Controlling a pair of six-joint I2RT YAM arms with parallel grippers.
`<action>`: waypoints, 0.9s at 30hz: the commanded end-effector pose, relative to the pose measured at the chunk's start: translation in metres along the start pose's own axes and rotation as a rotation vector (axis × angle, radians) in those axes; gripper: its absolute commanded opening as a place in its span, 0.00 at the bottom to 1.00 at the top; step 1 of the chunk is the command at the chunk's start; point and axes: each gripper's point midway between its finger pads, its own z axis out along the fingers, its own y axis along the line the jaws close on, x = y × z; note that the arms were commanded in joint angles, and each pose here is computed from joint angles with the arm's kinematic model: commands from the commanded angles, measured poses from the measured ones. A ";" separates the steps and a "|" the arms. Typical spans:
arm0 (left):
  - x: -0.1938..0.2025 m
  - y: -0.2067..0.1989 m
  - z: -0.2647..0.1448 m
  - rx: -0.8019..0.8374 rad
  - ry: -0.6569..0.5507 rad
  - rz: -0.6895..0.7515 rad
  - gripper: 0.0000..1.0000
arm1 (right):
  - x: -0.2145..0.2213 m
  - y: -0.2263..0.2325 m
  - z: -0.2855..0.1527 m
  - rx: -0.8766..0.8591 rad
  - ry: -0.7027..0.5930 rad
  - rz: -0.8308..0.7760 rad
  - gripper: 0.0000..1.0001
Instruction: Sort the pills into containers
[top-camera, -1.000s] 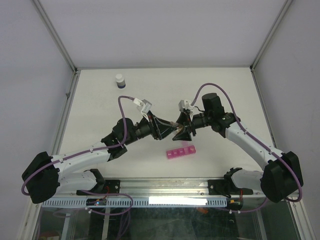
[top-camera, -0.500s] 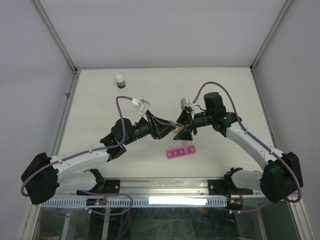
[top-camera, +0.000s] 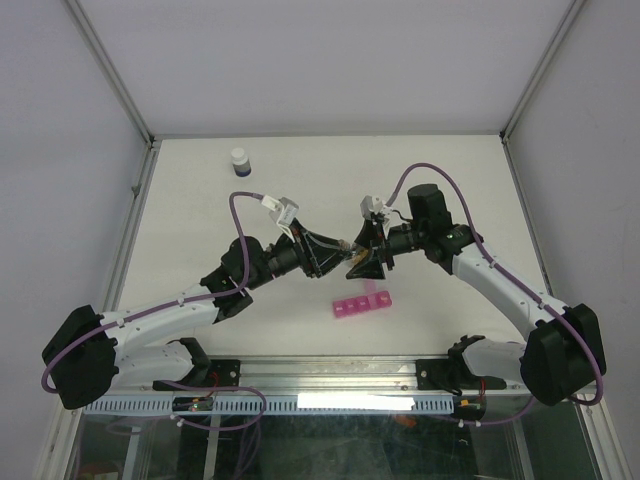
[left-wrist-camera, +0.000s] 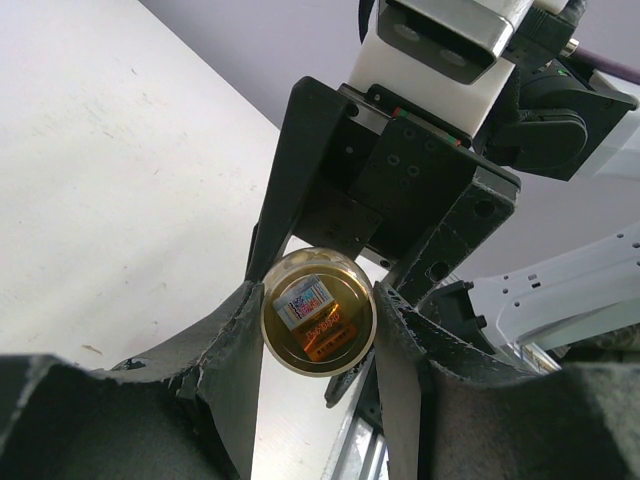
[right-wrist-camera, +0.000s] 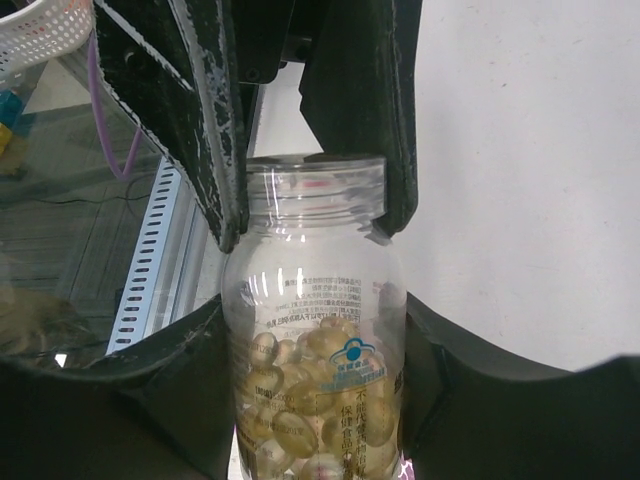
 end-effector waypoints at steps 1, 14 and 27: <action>-0.021 -0.021 -0.001 0.073 -0.072 0.015 0.11 | -0.020 0.008 -0.001 -0.034 -0.038 -0.062 0.00; -0.048 -0.037 -0.050 0.151 -0.213 0.458 0.99 | -0.027 0.024 -0.018 -0.106 -0.071 -0.129 0.00; -0.018 -0.044 -0.016 0.358 0.009 0.837 0.93 | -0.018 0.030 -0.023 -0.112 -0.057 -0.263 0.00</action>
